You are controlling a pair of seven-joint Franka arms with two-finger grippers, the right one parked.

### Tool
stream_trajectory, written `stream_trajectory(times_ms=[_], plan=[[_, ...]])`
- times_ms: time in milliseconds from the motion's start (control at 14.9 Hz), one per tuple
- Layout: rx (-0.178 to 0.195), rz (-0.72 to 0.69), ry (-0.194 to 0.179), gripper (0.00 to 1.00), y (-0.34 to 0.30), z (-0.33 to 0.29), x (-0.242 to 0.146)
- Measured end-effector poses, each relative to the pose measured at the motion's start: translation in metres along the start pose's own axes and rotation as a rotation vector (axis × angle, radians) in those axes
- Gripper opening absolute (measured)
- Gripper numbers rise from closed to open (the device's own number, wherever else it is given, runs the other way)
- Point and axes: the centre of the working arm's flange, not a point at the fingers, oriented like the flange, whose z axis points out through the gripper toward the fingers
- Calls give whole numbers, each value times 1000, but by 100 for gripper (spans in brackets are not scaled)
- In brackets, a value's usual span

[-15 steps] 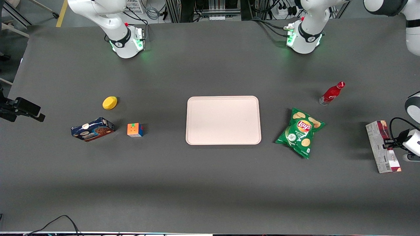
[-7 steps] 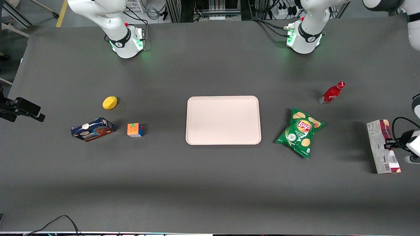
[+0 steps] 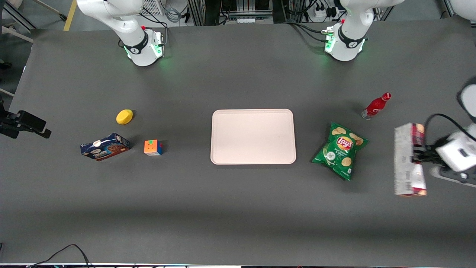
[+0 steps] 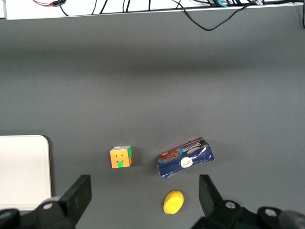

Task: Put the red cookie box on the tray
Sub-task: 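Lift the cookie box and carry it over the white tray, then lower the cookie box onto the tray and open the left gripper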

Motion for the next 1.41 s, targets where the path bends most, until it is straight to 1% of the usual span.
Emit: stream_trajectory(times_ms=[134,336,471,538,605,807,874,941,1143,1210,1412], plan=[[-12,-39,-12,7,80,-12,8],[-33,-118,-42,7,191,-1,13],[-45,-159,-57,7,251,14,11],[-45,-170,-57,7,272,25,9],[-35,-177,-47,7,290,41,8],[13,-194,3,7,331,105,-4],[27,-195,14,7,342,126,-10],[35,-193,25,7,353,144,-17],[42,-195,62,7,370,190,-39],[46,-191,64,7,371,203,-47],[57,-189,46,7,367,224,-61]])
